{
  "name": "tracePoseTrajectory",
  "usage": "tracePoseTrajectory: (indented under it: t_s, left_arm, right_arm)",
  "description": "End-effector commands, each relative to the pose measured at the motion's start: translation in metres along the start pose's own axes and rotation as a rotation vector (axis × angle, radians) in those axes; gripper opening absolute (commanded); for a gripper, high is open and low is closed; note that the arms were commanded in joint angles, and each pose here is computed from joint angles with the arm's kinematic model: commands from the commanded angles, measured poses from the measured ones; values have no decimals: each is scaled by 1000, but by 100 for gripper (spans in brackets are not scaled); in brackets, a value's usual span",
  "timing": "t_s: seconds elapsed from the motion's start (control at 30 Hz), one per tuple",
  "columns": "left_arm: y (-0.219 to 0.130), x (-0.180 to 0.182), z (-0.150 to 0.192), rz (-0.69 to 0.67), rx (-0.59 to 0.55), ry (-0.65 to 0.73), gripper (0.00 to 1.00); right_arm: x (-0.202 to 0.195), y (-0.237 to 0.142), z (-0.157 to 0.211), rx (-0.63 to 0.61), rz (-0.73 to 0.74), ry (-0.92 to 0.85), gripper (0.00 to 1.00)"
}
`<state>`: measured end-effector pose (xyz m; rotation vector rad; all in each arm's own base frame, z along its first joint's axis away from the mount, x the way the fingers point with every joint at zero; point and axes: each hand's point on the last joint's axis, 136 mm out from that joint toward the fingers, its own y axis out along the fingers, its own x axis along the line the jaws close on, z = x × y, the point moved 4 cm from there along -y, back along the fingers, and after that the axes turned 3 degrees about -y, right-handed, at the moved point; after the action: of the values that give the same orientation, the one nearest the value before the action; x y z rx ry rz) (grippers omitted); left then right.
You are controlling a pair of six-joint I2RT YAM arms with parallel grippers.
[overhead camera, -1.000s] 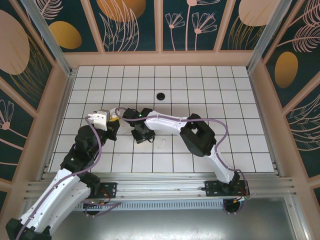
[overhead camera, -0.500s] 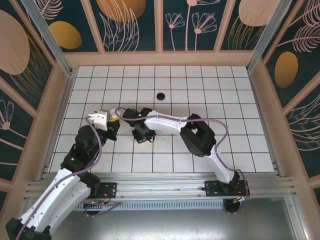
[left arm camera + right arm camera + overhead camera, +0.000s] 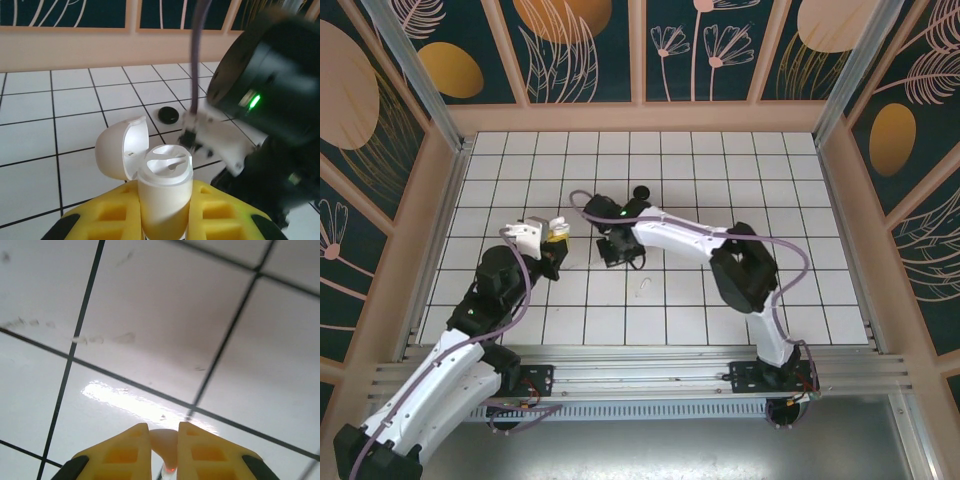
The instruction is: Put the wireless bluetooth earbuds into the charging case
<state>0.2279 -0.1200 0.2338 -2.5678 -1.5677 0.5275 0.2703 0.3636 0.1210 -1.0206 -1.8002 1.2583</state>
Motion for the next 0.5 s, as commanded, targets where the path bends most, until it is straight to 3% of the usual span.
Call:
tracePoseTrajectory:
  t_s: [0.0,0.47]
  left_arm:
    - [5,-9,-4,72,-13,-11,0]
    - [54,-37,-13,264,75,-65,0]
  right_arm:
    - [-16,-43,-18,-153,1,21,11]
    - [-79,-170,-21,-605,-51,100,10]
